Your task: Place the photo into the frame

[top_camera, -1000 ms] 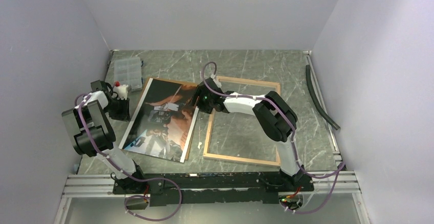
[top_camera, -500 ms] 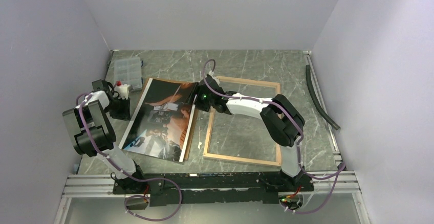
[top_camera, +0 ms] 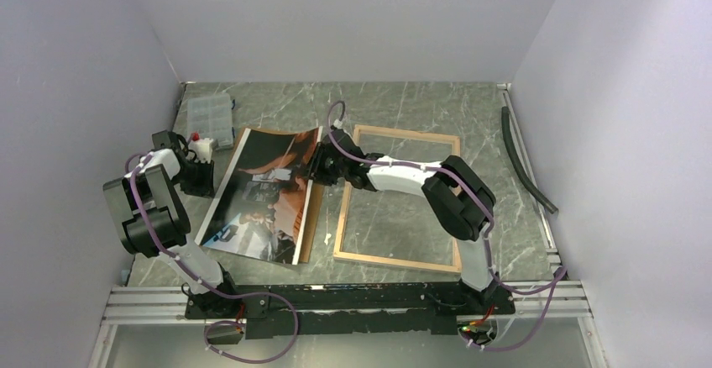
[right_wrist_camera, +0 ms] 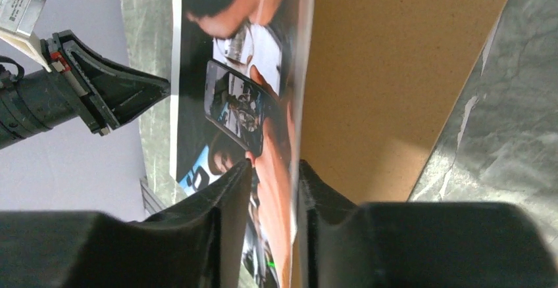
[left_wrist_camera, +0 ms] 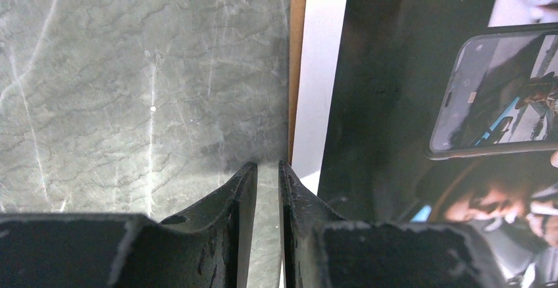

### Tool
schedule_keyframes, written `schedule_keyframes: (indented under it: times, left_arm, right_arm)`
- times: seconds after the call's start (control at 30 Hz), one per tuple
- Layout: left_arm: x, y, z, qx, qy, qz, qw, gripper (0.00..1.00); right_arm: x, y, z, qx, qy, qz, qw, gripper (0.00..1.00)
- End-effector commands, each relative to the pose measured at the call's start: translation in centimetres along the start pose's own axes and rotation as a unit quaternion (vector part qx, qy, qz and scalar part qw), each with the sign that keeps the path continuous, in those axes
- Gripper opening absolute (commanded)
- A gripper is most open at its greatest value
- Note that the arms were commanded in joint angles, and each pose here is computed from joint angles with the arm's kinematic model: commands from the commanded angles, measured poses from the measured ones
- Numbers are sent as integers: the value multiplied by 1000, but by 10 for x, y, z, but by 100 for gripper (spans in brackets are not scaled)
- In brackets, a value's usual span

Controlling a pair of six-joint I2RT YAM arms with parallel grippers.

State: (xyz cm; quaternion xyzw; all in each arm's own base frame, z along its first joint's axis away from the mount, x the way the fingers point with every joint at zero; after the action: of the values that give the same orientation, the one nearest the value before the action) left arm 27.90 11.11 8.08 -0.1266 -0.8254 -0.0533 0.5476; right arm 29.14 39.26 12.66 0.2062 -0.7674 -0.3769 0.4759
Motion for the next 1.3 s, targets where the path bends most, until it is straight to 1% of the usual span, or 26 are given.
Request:
schedule_keyframes:
  times: [0.0, 0.07, 0.13, 0.23, 0.3, 0.37, 0.43, 0.53, 0.6, 0.73, 0.87, 0.97, 1.07, 1.2, 1.27]
  left_arm:
    - [-1, -13, 4, -3, 9, 32, 999, 24]
    - [2, -13, 3, -3, 7, 32, 999, 24]
    - [5, -14, 1, -2, 4, 34, 999, 24]
    - [17, -14, -6, 1, -3, 37, 999, 26]
    - [29, -12, -13, 7, -11, 37, 999, 29]
    - [45, -8, -22, 17, -24, 39, 999, 32]
    - [61, -3, -30, 24, -38, 41, 998, 35]
    - [78, 2, -40, 28, -49, 39, 998, 39]
    - [86, 3, -44, 28, -56, 39, 997, 40]
    - [93, 1, -46, 22, -68, 36, 997, 40]
    - [93, -2, -44, 21, -68, 41, 997, 40]
    - [90, -3, -42, 25, -66, 47, 996, 40]
    - [89, -5, -43, 31, -69, 56, 996, 40]
    - [92, -8, -44, 33, -74, 62, 995, 41]
    - [94, -9, -44, 31, -74, 59, 995, 41]
  right_arm:
    - [-2, 15, -5, 8, -9, -18, 1000, 26]
    - [-4, 14, -5, 9, -10, -13, 1000, 15]
    - [-3, 14, -6, 12, -14, -6, 1000, 0]
    - [7, 21, -17, 33, -35, -1, 999, 0]
    - [26, 27, -32, 52, -60, 8, 997, 0]
    - [54, 37, -50, 77, -102, 12, 992, 0]
    - [89, 47, -70, 110, -143, 18, 983, 0]
    - [157, 68, -91, 157, -197, 37, 967, 0]
    - [197, 74, -97, 182, -229, 57, 955, 0]
    - [268, 73, -102, 211, -266, 92, 936, 0]
    - [342, 61, -103, 240, -313, 164, 904, 0]
    - [381, 51, -104, 250, -335, 225, 880, 0]
    - [399, 37, -102, 267, -330, 309, 851, 0]
    - [388, 31, -103, 293, -312, 421, 800, 0]
    - [378, 38, -102, 311, -312, 459, 771, 0]
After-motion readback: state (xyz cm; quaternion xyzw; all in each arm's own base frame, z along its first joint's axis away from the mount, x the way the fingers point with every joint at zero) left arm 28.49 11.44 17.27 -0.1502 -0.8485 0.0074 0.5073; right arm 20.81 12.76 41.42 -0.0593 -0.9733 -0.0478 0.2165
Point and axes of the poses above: each gripper's point midway between its finger pads, its own x axis back along the fingers, its own y axis along the line the jaws close on, z = x × y, the point moved 7 cm from there along x, back along the fingers, and after that the axes turned 7 degrees about -x, right-handed, at the moved point
